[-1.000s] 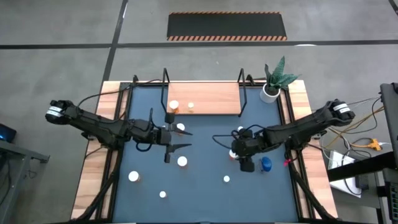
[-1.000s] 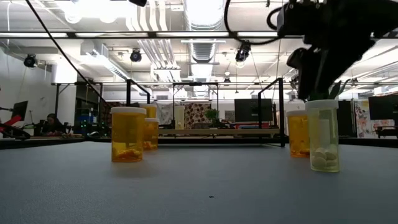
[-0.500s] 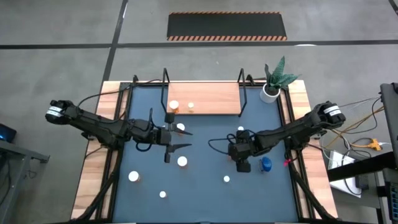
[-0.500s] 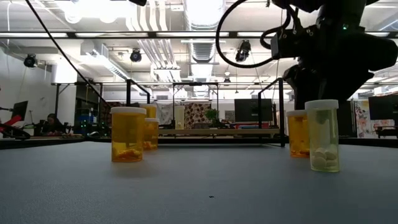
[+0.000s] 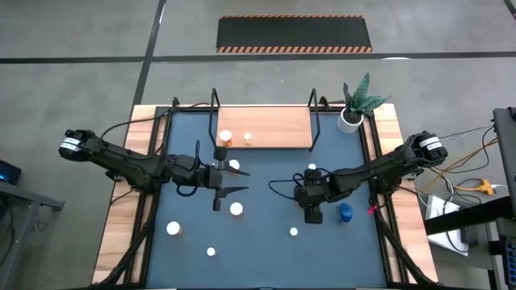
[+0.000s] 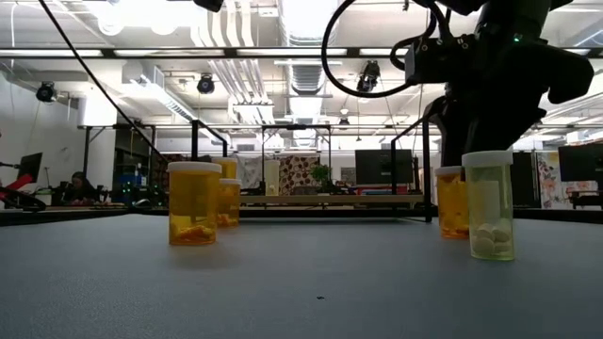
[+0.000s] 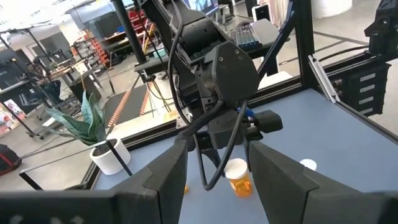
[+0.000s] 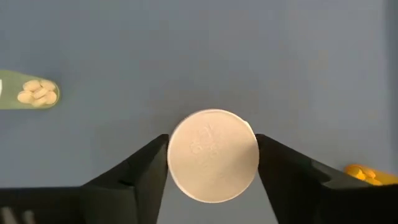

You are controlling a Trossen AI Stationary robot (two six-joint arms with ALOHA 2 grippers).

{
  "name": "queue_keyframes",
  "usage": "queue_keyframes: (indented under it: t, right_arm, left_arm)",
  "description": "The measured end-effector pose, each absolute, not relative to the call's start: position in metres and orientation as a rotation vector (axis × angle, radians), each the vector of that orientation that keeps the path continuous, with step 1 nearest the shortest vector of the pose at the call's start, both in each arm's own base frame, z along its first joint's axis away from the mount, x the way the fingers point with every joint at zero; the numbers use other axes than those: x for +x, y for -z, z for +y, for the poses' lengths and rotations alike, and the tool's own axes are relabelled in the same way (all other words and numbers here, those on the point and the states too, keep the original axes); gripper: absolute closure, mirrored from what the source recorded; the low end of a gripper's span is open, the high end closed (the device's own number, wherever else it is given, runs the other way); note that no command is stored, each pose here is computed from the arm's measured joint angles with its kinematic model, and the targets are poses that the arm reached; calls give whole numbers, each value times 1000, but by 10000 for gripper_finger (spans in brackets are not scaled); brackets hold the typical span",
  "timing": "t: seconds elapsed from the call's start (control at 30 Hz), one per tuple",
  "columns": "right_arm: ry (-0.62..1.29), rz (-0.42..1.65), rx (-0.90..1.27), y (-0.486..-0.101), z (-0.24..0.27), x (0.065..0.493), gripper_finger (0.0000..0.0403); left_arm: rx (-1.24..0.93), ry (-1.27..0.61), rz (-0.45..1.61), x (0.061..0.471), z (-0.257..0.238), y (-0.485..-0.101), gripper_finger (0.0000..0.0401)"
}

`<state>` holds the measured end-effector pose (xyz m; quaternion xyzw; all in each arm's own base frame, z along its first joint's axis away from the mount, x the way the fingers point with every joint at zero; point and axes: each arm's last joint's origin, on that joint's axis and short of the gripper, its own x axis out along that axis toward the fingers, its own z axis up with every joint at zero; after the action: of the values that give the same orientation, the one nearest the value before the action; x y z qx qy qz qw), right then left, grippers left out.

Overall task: Pick and place medicine bottles onto shelf by color
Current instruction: Put the orange pill bottle on the shelf

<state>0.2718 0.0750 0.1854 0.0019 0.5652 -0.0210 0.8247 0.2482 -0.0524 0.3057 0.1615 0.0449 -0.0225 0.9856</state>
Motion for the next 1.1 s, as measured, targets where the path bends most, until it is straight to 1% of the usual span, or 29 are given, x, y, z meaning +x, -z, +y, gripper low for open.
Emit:
queue_keyframes:
  t: [0.1, 0.23, 0.33, 0.43, 0.63, 0.77, 1.1]
  right_arm:
    - [46, 1201, 6, -185, 75, 272, 209]
    - [55, 1204, 18, -186, 75, 271, 208]
    - [70, 1195, 49, -194, 76, 275, 193]
    - [75, 1181, 64, -208, 77, 280, 188]
    - [89, 1102, 104, -247, 72, 297, 201]
    - [96, 1027, 122, -272, 63, 308, 201]
    - [157, 913, 124, -307, 23, 323, 201]
  left_arm:
    - [324, 45, 90, 248, -52, -306, 244]
    - [319, 39, 99, 247, -52, -306, 244]
    - [282, 26, 122, 240, -50, -308, 244]
    - [258, 20, 104, 232, -48, -314, 244]
    - [238, 14, 74, 219, -45, -309, 244]
    - [232, 9, 37, 209, -43, -311, 244]
    - [236, 2, -28, 185, -37, -308, 244]
